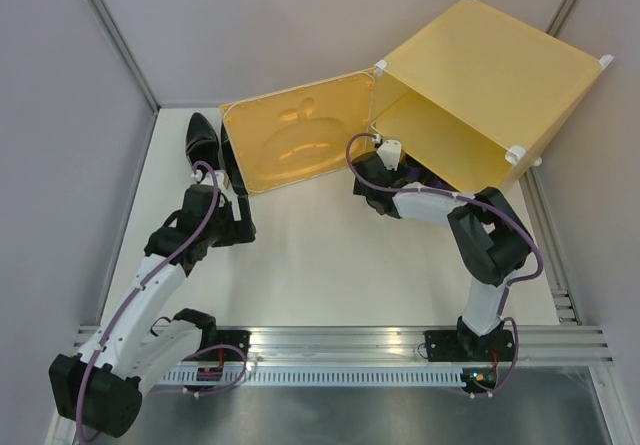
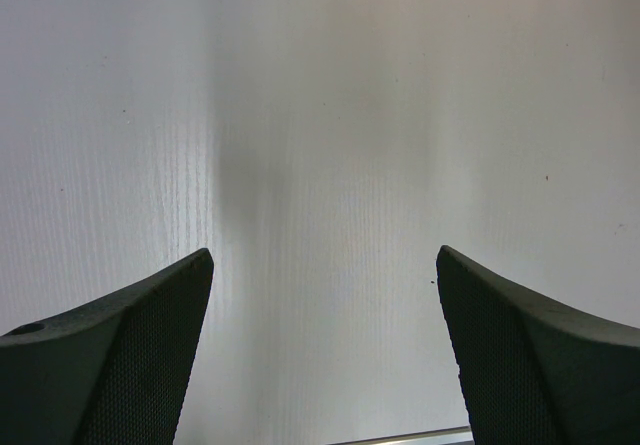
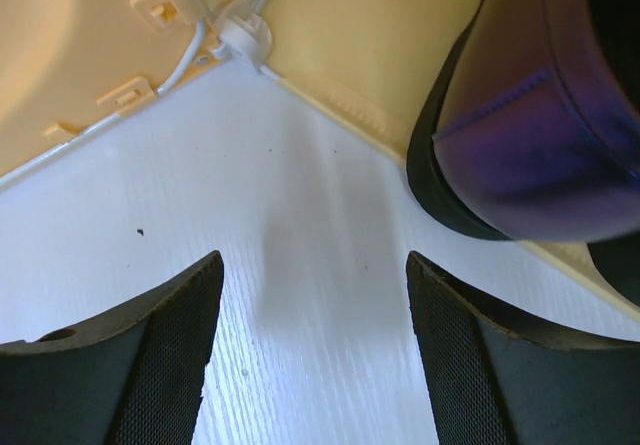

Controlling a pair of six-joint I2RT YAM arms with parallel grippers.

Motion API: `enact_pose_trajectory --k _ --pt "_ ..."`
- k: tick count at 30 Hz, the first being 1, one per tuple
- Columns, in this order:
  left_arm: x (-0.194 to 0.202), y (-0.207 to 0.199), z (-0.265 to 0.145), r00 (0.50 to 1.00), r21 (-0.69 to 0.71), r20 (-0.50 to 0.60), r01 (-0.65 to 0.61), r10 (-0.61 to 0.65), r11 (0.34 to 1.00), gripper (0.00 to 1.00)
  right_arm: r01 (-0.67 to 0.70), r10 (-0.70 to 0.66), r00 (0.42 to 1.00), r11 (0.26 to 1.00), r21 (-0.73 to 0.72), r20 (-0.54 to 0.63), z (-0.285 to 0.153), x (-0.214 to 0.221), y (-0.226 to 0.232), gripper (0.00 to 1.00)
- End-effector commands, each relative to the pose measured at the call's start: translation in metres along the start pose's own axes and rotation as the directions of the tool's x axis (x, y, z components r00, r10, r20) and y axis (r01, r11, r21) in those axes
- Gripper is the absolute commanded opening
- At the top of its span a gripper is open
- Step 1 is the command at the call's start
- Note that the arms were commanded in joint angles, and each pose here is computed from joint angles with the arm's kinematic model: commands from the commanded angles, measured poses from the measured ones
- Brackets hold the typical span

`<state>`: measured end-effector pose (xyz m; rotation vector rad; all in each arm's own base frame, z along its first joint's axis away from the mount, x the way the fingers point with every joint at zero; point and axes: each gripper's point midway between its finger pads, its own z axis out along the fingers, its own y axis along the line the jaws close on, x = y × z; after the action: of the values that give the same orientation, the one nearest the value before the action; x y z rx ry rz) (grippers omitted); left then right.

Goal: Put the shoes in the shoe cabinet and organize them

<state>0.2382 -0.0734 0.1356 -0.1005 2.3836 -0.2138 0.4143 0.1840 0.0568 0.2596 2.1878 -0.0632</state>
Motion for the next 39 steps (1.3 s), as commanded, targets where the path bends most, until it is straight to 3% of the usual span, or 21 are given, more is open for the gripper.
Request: enact_pose_trajectory --k 1,27,39 --pt "-0.009 0.001 -0.001 0.999 -0.009 0.042 0.024 -0.024 1.0 0.95 0.018 -0.017 1.0 0.999 -0.031 0.016 0.015 -0.016 0.011 0.78" --pt "-0.009 0.002 0.0 0.999 -0.015 0.038 0.024 -0.023 1.0 0.95 0.024 -0.026 0.999 0.997 0.076 0.021 0.04 -0.029 -0.031 0.78" --pt "-0.01 0.002 -0.001 0.999 -0.017 0.045 0.025 -0.025 1.0 0.95 0.029 -0.029 1.0 1.0 0.009 0.011 0.029 -0.032 -0.024 0.78"
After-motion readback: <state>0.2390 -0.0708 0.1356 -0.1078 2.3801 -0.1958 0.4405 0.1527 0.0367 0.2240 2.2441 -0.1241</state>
